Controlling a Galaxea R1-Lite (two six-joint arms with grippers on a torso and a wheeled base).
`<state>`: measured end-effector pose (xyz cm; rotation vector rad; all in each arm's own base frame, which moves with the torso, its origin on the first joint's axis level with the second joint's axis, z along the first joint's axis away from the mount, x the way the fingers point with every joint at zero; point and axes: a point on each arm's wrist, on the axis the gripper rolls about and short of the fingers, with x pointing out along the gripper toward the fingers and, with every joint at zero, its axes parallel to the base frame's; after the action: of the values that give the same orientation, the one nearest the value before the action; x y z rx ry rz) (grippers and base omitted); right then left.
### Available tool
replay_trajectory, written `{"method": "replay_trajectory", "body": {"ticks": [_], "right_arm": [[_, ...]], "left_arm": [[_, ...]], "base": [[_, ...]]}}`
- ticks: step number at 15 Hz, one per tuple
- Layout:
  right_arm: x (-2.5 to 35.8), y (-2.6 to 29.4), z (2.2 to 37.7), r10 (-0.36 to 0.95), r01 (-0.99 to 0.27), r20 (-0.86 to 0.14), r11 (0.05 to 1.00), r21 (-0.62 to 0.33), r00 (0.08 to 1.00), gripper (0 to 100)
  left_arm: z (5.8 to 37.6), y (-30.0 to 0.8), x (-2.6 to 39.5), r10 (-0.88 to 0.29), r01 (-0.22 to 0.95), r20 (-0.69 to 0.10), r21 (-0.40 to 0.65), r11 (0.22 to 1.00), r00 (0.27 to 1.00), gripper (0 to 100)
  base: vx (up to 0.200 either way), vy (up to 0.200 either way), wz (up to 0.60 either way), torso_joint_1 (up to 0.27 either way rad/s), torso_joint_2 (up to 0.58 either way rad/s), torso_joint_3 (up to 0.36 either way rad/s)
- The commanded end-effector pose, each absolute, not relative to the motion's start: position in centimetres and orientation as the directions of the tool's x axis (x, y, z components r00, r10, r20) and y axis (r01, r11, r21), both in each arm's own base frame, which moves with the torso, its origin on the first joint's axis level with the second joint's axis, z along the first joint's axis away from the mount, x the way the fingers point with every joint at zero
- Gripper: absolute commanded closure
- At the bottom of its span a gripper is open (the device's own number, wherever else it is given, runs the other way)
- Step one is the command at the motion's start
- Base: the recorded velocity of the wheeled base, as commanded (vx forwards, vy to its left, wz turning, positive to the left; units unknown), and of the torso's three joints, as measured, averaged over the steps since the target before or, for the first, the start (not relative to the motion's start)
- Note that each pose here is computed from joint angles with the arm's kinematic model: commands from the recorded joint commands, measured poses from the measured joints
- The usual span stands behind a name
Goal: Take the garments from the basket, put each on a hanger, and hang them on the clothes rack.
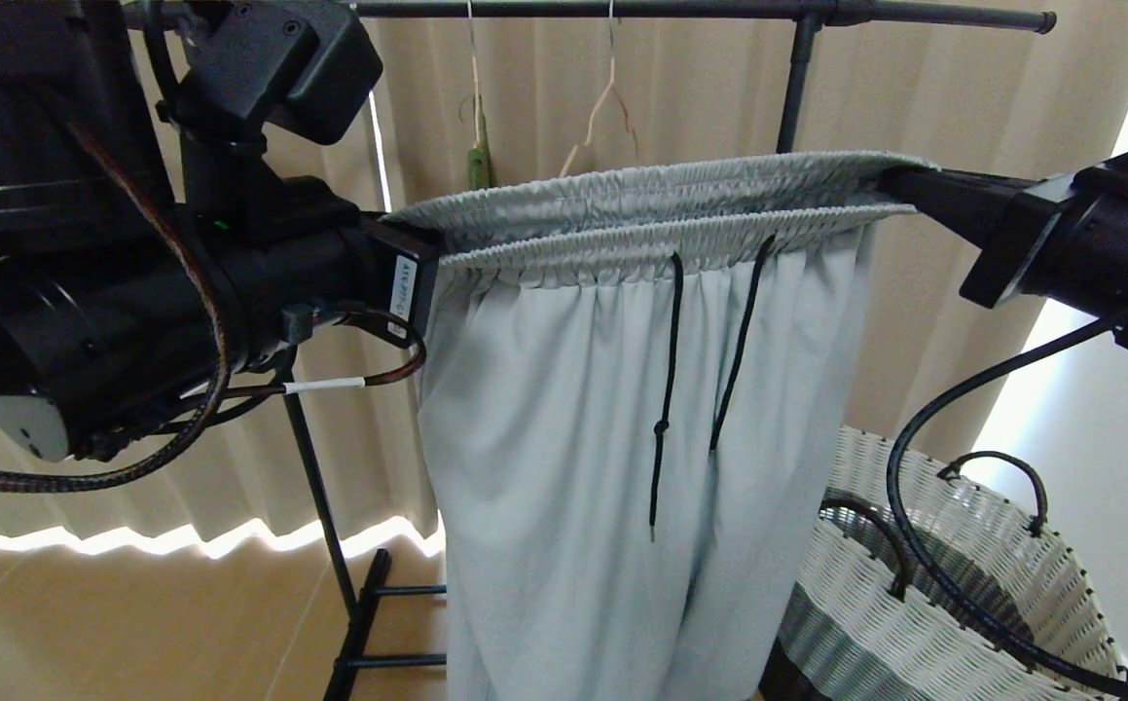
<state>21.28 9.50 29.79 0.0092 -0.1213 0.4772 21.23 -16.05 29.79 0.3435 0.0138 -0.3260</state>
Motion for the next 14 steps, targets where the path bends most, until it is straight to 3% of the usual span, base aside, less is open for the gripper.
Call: {"method": "replay_trajectory", "body": {"ticks": [1,11,12,14], "right_arm": [[21.81,9.67,29.46,0.455,-0.456,0.116,0.89,-0.021,0.883,100],[21.74,9.6,29.65,0.441,-0.442,0.125,0.897,-0.02,0.889,100],[21.74,9.6,29.61,0.442,-0.444,0.124,0.896,-0.018,0.888,0],[21.78,9.62,29.19,0.443,-0.444,0.11,0.896,-0.016,0.89,0]], "left_arm": [[30.01,-15.99,21.06,-0.312,0.315,-0.06,0.326,0.892,0.948,100],[30.64,-15.76,20.71,-0.313,0.309,-0.039,0.32,0.896,0.949,100],[30.6,-15.76,20.71,-0.313,0.309,-0.04,0.321,0.895,0.949,100],[30.49,-15.79,20.75,-0.312,0.308,-0.043,0.322,0.895,0.949,100]], "base": [[0.0,0.0,0.0,0.0,0.0,0.0],[0.0,0.0,0.0,0.0,0.0,0.0],[0.0,0.0,0.0,0.0,0.0,0.0],[0.0,0.0,0.0,0.0,0.0,0.0]]}}
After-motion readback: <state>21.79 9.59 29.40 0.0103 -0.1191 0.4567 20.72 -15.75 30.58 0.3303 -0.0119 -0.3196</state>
